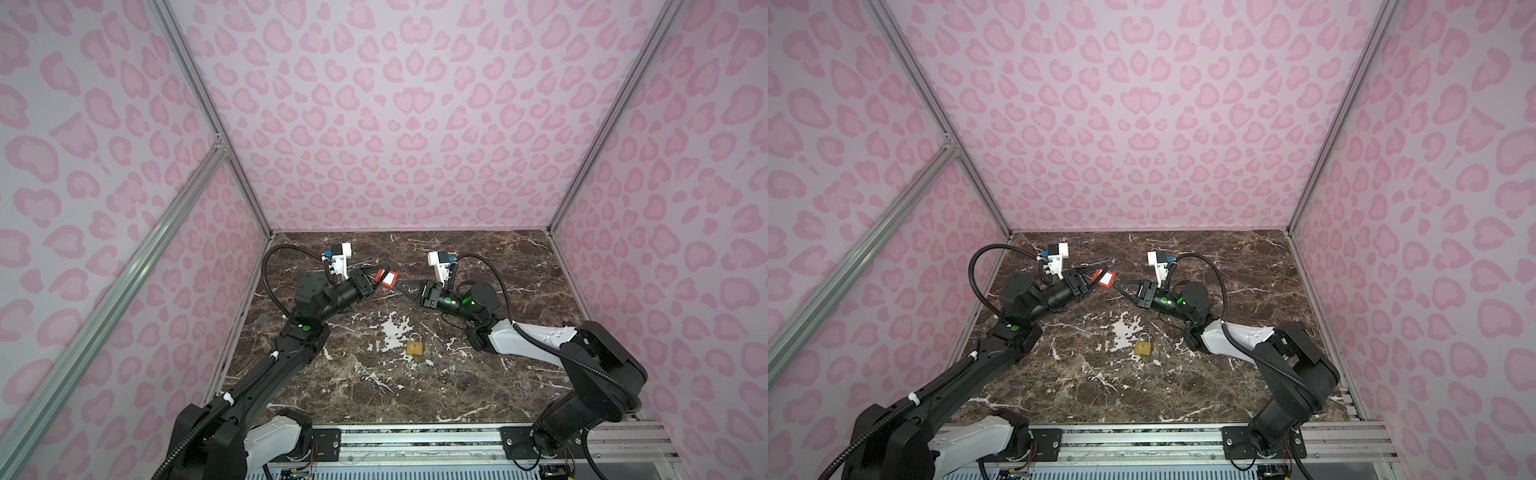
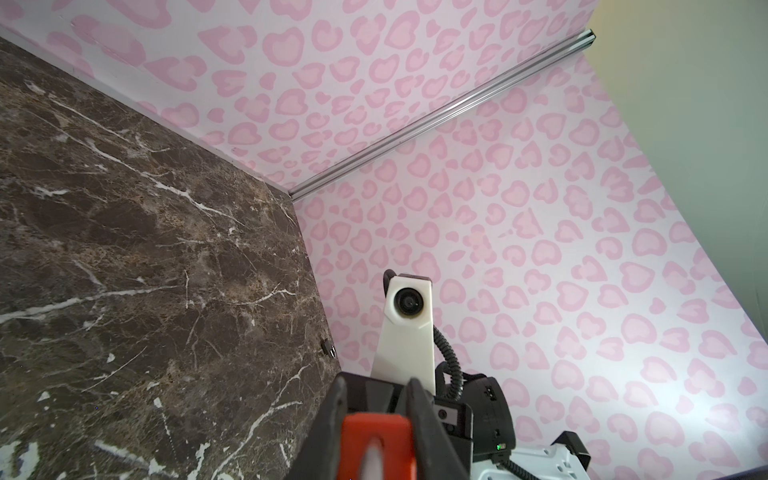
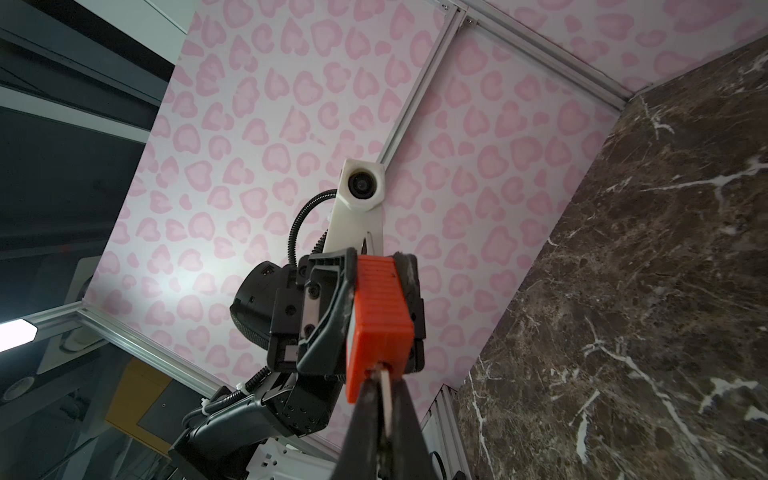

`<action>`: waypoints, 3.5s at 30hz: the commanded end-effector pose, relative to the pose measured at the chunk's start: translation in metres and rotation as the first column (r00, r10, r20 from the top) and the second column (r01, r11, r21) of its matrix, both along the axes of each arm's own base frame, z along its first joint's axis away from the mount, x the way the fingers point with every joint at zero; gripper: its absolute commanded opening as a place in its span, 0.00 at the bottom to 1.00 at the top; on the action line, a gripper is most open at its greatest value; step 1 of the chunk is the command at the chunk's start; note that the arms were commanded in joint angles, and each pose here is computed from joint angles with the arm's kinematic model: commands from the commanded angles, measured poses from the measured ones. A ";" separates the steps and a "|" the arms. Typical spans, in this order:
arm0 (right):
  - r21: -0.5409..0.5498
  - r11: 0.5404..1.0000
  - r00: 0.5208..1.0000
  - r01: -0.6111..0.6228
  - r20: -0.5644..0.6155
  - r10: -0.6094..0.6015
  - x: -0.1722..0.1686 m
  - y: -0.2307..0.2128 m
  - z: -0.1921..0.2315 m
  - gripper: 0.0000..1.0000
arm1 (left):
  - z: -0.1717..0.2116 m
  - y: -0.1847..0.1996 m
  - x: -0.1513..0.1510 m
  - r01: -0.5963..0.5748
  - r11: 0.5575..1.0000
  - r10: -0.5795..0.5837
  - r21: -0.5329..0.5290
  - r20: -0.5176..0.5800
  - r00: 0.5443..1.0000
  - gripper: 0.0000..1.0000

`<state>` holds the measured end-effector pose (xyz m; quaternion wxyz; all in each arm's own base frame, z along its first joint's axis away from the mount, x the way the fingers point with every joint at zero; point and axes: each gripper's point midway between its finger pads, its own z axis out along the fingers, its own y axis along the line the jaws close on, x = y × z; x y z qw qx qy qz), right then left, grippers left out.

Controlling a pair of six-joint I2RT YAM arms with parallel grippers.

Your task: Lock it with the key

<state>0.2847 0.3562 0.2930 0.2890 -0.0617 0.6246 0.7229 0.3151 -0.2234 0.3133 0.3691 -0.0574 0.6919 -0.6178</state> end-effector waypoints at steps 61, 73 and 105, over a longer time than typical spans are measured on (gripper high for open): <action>-0.414 0.803 0.860 0.430 -0.084 -0.504 0.035 -0.175 -0.090 0.00 | -0.169 -0.112 -0.009 0.333 0.856 -0.243 0.395 -0.261 0.934 0.03; -0.443 0.732 0.793 0.517 -0.074 -0.605 0.027 -0.214 -0.095 0.00 | -0.224 -0.173 -0.035 0.515 0.711 -0.376 0.479 -0.359 0.854 0.03; -0.442 0.722 0.777 0.533 -0.082 -0.624 0.028 -0.220 -0.096 0.00 | -0.268 -0.177 -0.054 0.599 0.599 -0.374 0.531 -0.476 0.796 0.08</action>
